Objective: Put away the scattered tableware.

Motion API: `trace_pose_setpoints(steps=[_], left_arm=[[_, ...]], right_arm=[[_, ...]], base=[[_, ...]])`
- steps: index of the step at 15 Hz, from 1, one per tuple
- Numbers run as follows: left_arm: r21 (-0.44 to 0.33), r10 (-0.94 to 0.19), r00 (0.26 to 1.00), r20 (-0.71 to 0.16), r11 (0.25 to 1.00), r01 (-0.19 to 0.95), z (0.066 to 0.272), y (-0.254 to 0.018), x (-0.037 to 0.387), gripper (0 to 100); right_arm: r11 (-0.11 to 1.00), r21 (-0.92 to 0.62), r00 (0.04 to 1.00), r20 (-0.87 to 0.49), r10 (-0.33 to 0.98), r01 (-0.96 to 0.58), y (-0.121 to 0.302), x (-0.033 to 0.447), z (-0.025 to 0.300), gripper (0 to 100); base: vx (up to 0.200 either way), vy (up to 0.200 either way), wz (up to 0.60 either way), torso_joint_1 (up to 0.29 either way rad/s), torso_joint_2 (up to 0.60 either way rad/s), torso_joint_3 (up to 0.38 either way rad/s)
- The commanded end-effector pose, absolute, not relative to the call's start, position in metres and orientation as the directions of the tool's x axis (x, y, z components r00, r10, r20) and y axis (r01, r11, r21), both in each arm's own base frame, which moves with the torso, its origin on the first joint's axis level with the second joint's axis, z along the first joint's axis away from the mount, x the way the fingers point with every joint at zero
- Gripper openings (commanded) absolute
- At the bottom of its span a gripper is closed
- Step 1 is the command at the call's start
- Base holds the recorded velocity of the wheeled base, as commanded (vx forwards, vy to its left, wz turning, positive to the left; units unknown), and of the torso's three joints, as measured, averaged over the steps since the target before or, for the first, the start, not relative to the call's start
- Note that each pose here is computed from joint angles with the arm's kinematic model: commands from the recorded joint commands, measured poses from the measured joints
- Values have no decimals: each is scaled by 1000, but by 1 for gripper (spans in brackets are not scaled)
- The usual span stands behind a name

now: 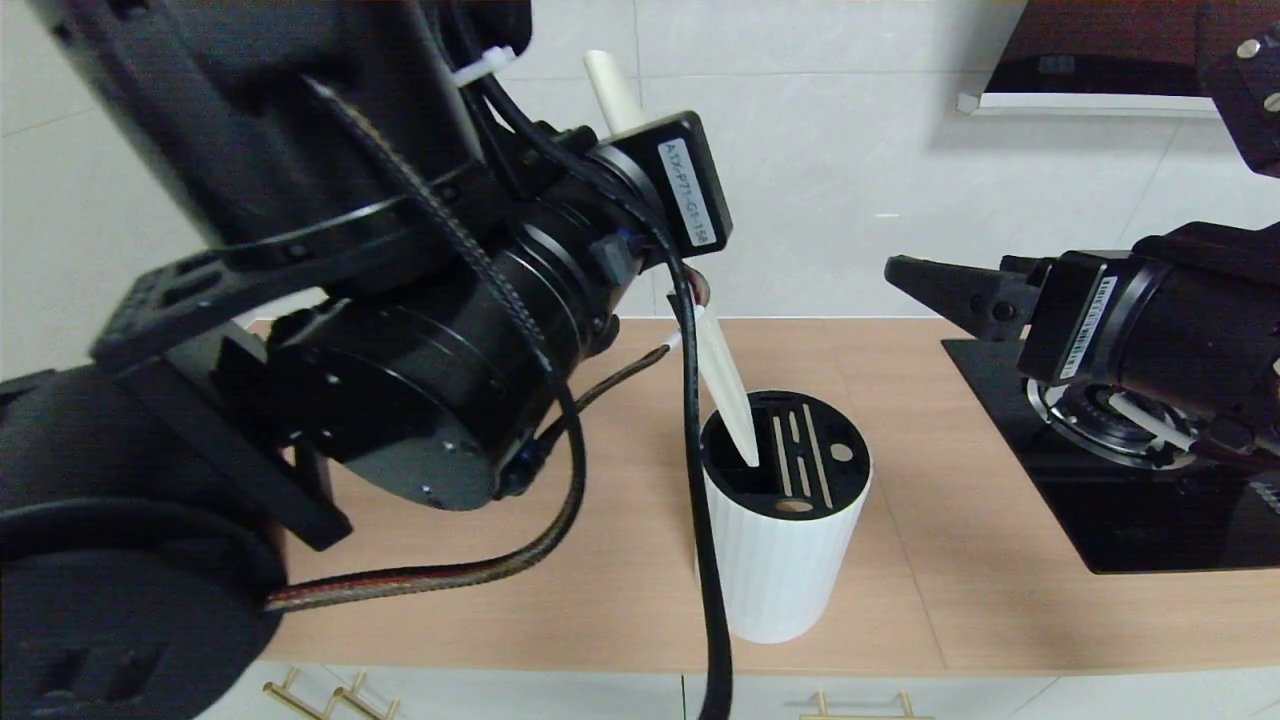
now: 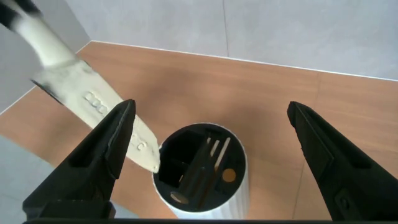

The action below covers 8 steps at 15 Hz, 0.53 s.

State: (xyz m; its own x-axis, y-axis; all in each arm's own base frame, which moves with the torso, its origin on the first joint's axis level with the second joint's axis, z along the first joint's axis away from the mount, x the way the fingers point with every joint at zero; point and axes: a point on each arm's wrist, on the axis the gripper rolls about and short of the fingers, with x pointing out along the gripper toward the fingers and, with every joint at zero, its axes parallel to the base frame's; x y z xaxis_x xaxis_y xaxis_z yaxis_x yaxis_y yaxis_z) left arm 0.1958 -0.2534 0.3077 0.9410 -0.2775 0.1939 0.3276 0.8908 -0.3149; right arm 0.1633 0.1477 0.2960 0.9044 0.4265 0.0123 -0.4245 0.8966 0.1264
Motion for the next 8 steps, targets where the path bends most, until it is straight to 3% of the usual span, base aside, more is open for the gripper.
trace_pose_setpoints(steps=[1, 8], left_arm=[[-297, -285, 943, 173, 897, 326, 297, -263, 200, 0], [-253, -287, 946, 150, 914, 318, 287, -268, 201, 0]], right_arm=[[899, 124, 906, 6, 423, -421, 148, 165, 294, 100], [899, 122, 906, -1, 423, -420, 149, 166, 292, 100]], base=[[0, 0, 0, 0, 0, 0], [0, 0, 0, 0, 0, 0]])
